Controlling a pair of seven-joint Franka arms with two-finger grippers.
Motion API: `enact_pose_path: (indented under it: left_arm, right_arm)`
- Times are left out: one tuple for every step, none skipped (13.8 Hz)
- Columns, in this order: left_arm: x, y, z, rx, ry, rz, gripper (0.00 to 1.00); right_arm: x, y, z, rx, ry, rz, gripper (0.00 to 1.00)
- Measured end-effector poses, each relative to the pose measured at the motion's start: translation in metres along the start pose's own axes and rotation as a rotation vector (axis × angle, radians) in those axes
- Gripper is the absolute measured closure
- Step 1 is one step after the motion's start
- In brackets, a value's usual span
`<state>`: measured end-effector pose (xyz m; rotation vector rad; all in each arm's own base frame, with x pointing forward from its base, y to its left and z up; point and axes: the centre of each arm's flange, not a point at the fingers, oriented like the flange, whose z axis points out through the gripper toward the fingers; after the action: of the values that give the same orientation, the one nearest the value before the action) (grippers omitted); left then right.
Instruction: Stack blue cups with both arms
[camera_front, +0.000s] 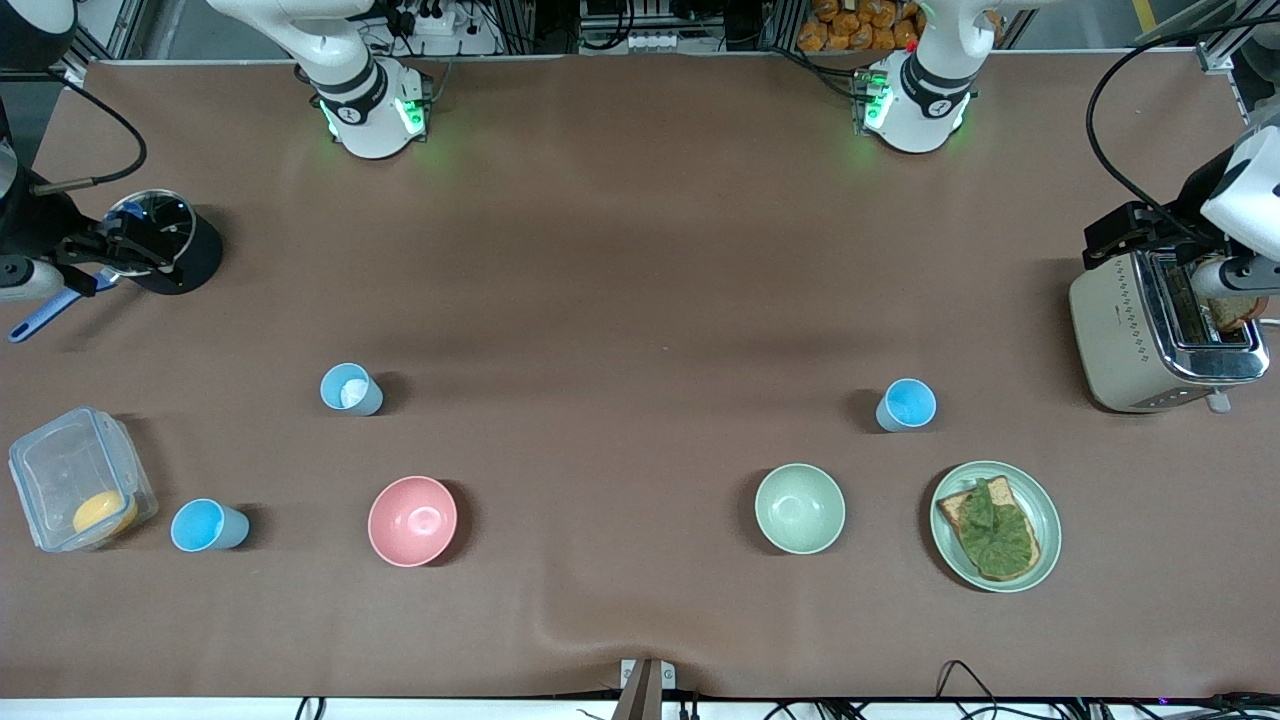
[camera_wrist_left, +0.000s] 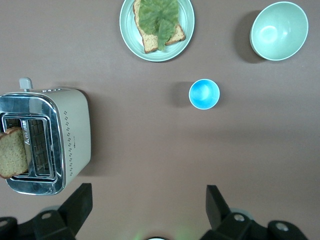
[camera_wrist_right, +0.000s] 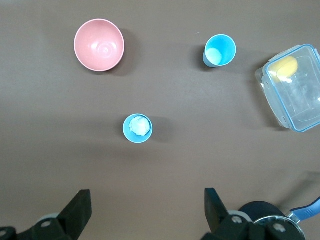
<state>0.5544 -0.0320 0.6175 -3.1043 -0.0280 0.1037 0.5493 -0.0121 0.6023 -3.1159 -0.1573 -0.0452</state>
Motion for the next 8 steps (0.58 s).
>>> enact_pose_path:
  left_arm:
    - [-0.0002, 0.0003, -0.0004, 0.000, 0.001, 0.001, 0.00]
    - [-0.0010, 0.0011, -0.0018, 0.000, 0.003, 0.002, 0.00]
    - [-0.0020, 0.0018, -0.0036, 0.000, 0.006, 0.003, 0.00]
    - [-0.0028, 0.0022, -0.0048, 0.000, 0.007, 0.004, 0.00]
    - [-0.0030, 0.0026, -0.0049, 0.000, 0.007, 0.005, 0.00]
    - [-0.0030, 0.0032, -0.0046, 0.000, 0.006, 0.006, 0.00]
    - [-0.0030, 0.0044, -0.0045, 0.000, 0.006, 0.008, 0.00]
    - [-0.0029, 0.0060, -0.0042, 0.001, 0.005, 0.010, 0.00]
  right_arm:
    - [0.0000, 0.0000, 0.0000, 0.000, 0.000, 0.000, 0.00]
    - [0.0000, -0.0001, 0.0000, 0.000, 0.000, 0.000, 0.00]
    - [0.0000, -0.0002, 0.0000, 0.000, 0.000, 0.000, 0.00]
    - [0.0000, -0.0002, 0.0000, 0.000, 0.000, 0.000, 0.00]
    - [0.0000, -0.0003, 0.0001, 0.000, -0.001, 0.000, 0.00]
    - [-0.0001, -0.0003, 0.0001, 0.000, -0.001, 0.000, 0.00]
    - [-0.0001, -0.0003, 0.0001, 0.000, -0.001, 0.000, 0.00]
    - [-0.0001, -0.0005, 0.0001, 0.000, -0.001, -0.001, 0.00]
